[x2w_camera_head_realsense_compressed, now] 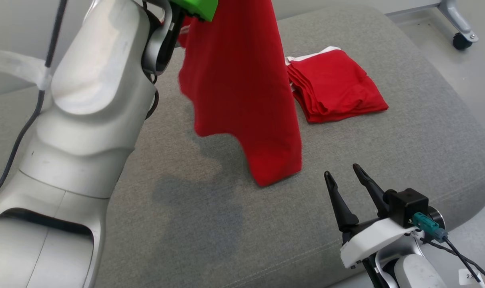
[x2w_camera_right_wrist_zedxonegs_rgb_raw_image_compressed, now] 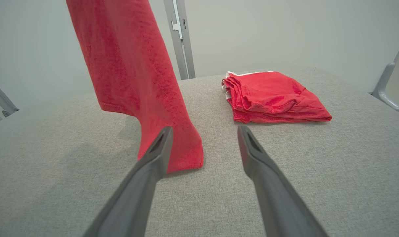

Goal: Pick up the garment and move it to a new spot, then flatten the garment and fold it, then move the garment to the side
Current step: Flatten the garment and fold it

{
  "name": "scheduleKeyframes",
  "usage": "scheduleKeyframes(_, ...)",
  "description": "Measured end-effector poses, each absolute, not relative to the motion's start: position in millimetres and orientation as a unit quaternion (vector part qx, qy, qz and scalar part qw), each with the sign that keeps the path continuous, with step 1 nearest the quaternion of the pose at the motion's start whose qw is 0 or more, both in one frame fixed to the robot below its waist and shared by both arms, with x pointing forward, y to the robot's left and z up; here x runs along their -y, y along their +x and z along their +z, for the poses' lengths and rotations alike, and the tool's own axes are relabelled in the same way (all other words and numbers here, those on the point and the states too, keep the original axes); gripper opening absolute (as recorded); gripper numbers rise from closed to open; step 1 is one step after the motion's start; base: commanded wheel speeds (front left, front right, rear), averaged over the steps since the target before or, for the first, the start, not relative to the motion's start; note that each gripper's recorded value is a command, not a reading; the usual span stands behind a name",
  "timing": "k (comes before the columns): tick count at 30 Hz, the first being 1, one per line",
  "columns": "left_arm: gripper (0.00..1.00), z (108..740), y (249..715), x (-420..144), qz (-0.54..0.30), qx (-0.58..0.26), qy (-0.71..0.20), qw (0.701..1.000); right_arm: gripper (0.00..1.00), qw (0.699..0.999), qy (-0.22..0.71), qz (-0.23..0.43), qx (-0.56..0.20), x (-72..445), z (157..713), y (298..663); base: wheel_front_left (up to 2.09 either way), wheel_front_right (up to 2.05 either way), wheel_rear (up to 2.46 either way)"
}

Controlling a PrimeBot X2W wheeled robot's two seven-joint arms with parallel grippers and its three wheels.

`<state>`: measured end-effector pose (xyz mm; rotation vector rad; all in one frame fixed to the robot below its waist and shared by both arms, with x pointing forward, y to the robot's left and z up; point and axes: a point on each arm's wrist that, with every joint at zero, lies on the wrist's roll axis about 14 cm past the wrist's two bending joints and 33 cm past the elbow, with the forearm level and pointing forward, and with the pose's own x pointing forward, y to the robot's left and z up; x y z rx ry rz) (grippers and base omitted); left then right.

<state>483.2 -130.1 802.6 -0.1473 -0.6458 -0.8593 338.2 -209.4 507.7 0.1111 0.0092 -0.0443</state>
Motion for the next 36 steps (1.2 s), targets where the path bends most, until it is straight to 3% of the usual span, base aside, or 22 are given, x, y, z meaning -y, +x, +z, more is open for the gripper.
scheduleKeyframes(4,0.0,805,486,106,-0.385,0.308,-0.108,0.863,1.0,0.998,0.056,-0.011,0.001,203,511,343,0.0,0.0,0.0)
scheduleKeyframes(11,0.0,685,524,33,-0.299,0.184,-0.087,0.932,1.0,0.998,0.059,0.02,-0.006,185,508,357,0.0,0.0,0.0)
scheduleKeyframes(16,0.0,592,527,-39,-0.214,0.086,-0.073,0.97,1.0,0.998,0.058,0.034,-0.009,176,506,366,0.0,0.0,0.0)
scheduleKeyframes(24,0.0,518,490,-111,-0.134,0.011,-0.049,0.99,1.0,0.997,0.054,0.054,-0.016,164,505,375,0.0,0.0,0.0)
scheduleKeyframes(36,0.0,466,424,-181,-0.026,-0.066,-0.024,0.997,1.0,0.996,0.051,0.065,-0.012,157,510,369,0.0,0.0,0.0)
